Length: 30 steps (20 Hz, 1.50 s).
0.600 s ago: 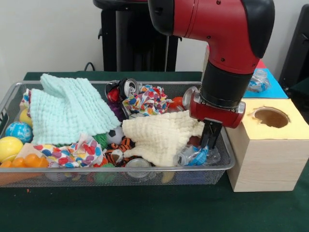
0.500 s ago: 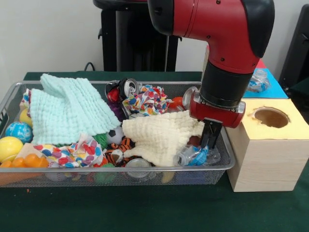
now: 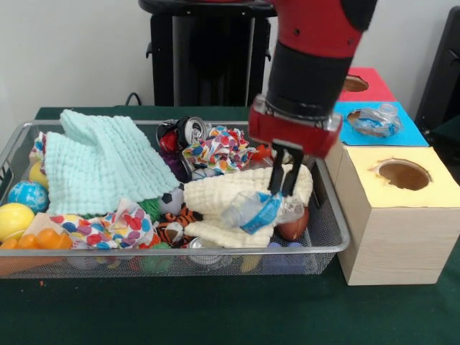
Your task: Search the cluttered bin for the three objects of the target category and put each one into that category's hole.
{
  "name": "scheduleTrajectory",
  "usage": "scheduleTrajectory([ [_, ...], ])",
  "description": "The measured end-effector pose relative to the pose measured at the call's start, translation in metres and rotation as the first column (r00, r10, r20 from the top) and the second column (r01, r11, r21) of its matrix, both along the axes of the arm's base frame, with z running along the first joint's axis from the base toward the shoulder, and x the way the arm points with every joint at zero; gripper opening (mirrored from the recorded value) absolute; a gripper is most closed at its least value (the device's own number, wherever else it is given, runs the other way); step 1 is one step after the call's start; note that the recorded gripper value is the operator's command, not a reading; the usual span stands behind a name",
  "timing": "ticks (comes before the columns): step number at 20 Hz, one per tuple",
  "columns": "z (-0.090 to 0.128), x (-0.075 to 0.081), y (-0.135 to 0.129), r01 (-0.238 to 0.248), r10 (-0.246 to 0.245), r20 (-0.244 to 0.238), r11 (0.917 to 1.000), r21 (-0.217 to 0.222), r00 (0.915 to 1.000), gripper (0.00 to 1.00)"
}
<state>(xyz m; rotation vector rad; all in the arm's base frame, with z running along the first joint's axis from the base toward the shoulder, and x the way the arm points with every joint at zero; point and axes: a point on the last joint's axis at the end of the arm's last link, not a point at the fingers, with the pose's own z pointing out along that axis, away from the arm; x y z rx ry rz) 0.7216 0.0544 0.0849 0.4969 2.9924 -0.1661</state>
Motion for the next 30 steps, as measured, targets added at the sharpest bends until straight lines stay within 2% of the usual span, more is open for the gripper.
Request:
scheduleTrajectory([
  [3, 0.025, 0.003, -0.014, 0.025, -0.025, -0.010, 0.9997, 0.007, 0.9996, 0.00],
  [4, 0.049, 0.004, -0.027, 0.050, -0.050, -0.025, 0.9986, 0.014, 0.9984, 0.00],
  [7, 0.083, 0.002, -0.044, 0.084, -0.082, -0.059, 0.9961, 0.026, 0.9949, 0.00],
  [10, 0.111, -0.002, -0.048, 0.101, -0.097, -0.095, 0.9941, 0.037, 0.9907, 0.00],
  [13, 0.134, -0.006, -0.037, 0.098, -0.091, -0.121, 0.9939, 0.050, 0.9884, 0.00],
  [19, 0.158, -0.009, 0.007, 0.052, -0.043, -0.125, 0.9961, 0.071, 0.9912, 0.00],
  [23, 0.168, -0.013, 0.058, -0.009, 0.019, -0.109, 0.9964, 0.085, 0.9939, 0.00],
  [24, 0.171, -0.017, 0.082, -0.037, 0.047, -0.105, 0.9949, 0.094, 0.9934, 0.00],
  [30, 0.169, -0.030, 0.129, -0.087, 0.100, -0.104, 0.9884, 0.125, 0.9895, 0.00],
])
